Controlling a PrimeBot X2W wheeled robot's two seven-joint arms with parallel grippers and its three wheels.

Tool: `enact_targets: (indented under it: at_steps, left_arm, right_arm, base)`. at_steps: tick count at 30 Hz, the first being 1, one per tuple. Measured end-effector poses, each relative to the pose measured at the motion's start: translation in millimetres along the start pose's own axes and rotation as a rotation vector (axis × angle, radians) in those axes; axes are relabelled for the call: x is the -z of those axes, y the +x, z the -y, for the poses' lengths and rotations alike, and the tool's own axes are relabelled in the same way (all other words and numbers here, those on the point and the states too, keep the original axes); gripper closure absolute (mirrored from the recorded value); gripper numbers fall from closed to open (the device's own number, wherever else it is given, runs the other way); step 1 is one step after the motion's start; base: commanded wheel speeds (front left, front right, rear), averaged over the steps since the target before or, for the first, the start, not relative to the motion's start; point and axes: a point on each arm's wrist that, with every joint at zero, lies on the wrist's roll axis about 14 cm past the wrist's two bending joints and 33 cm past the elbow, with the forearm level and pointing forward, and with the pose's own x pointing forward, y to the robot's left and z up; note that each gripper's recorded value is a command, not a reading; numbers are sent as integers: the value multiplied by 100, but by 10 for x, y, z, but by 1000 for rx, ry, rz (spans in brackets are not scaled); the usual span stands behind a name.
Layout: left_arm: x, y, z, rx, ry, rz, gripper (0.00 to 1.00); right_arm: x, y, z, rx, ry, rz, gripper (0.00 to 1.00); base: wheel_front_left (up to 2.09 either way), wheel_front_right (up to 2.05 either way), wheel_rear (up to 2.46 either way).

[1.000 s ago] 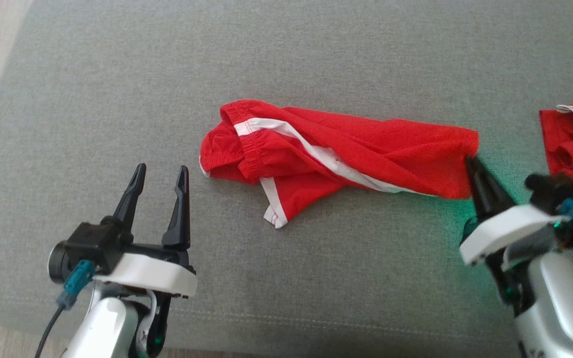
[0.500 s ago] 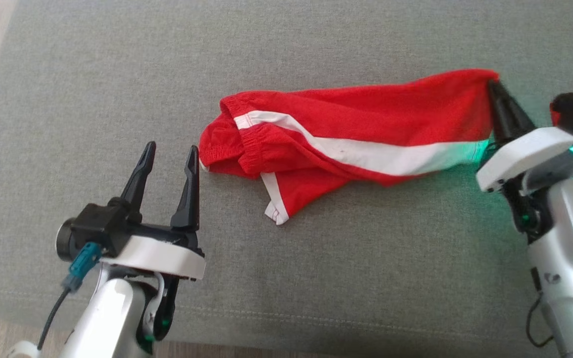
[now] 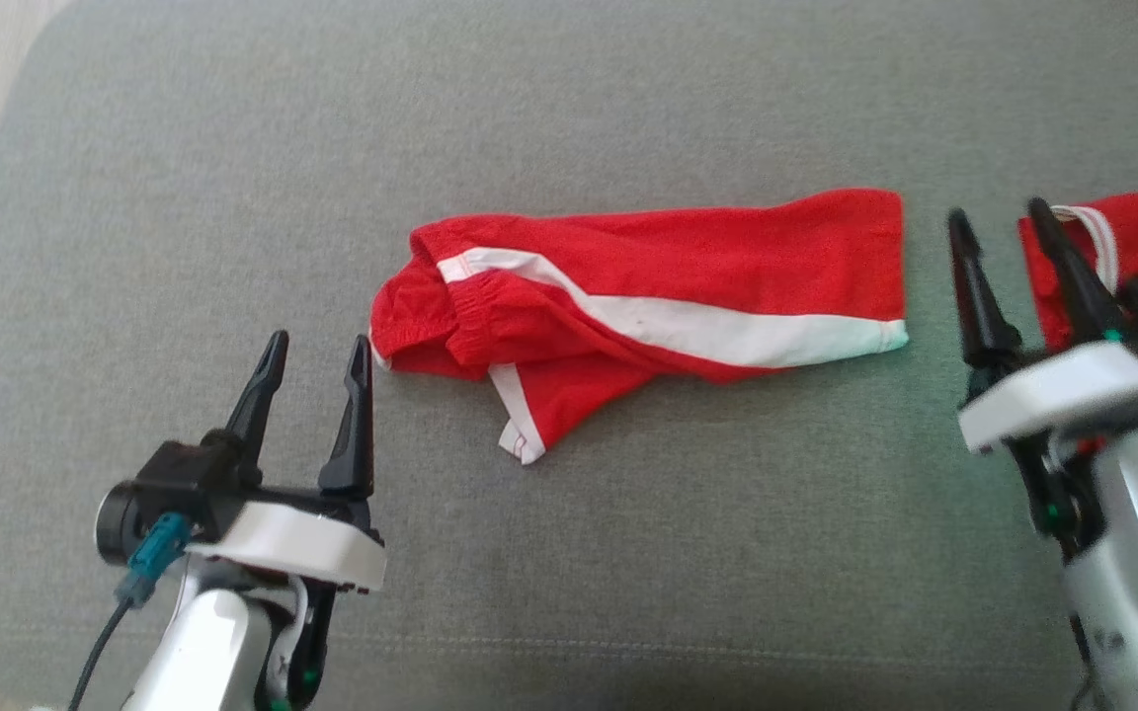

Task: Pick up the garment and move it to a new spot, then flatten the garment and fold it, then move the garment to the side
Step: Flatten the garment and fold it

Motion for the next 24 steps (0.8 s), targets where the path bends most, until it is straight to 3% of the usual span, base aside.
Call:
enact_targets:
  at_steps: [5, 13, 24]
  left_arm:
    - [-55, -61, 27, 16, 15, 11, 0]
    - [-77, -148, 57, 36, 32, 2, 0]
    - [-63, -130, 46, 34, 35, -19, 0]
  right_arm:
    - [-222, -331, 9, 41, -14, 85, 0]
    - [-264, -787, -131, 85, 13, 85, 0]
    - [-303, -879, -163, 103, 27, 87, 0]
  base:
    - [0, 0, 0]
    - [0, 0, 0]
    - [0, 0, 0]
